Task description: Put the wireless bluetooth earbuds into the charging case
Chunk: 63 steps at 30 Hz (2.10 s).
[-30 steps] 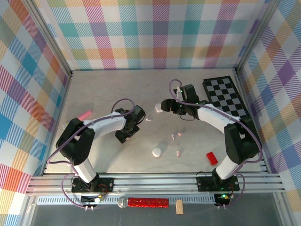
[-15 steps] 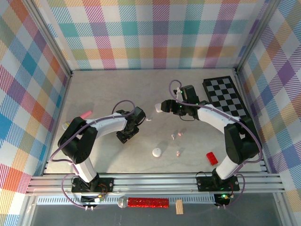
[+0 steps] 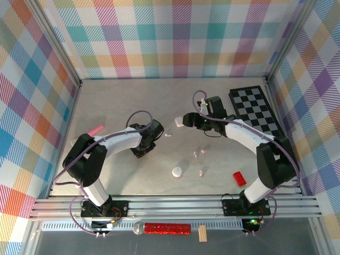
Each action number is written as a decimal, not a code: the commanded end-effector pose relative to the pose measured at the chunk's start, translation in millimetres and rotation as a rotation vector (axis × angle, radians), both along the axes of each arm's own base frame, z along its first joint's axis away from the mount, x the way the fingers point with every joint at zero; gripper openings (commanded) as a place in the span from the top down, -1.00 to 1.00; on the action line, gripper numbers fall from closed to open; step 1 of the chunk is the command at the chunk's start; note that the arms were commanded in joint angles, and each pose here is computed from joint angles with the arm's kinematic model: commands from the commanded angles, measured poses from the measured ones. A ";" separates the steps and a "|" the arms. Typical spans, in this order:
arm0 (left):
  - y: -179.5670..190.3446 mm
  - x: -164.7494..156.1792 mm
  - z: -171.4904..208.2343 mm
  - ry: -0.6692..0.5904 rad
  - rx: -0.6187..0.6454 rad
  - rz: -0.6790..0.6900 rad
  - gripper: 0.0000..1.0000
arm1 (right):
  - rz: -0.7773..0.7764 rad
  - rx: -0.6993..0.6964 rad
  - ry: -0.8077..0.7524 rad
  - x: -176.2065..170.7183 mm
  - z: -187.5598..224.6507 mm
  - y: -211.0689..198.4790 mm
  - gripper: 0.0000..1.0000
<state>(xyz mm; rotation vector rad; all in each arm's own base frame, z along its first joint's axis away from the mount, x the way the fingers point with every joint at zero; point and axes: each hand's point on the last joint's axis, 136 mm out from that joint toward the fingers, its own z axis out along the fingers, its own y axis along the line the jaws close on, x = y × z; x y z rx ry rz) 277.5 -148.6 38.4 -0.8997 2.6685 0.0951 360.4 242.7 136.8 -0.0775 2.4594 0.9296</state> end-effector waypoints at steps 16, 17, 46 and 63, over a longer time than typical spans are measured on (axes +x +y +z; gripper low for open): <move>-132.5 30.3 134.2 -0.495 -0.168 -1.178 0.44 | 0.117 0.151 0.004 -60.4 57.0 -9.0 -0.45; -137.2 28.8 137.0 -0.509 -0.170 -1.225 0.44 | 0.129 0.167 0.012 -62.6 59.8 -6.7 -0.45; -183.0 2.2 165.7 -0.832 -0.184 -1.733 0.65 | 0.276 0.291 0.225 -82.6 58.1 25.5 0.22; -181.5 -0.7 164.6 -0.886 -0.148 -1.760 0.63 | 0.247 0.297 0.226 -75.3 63.0 26.7 0.09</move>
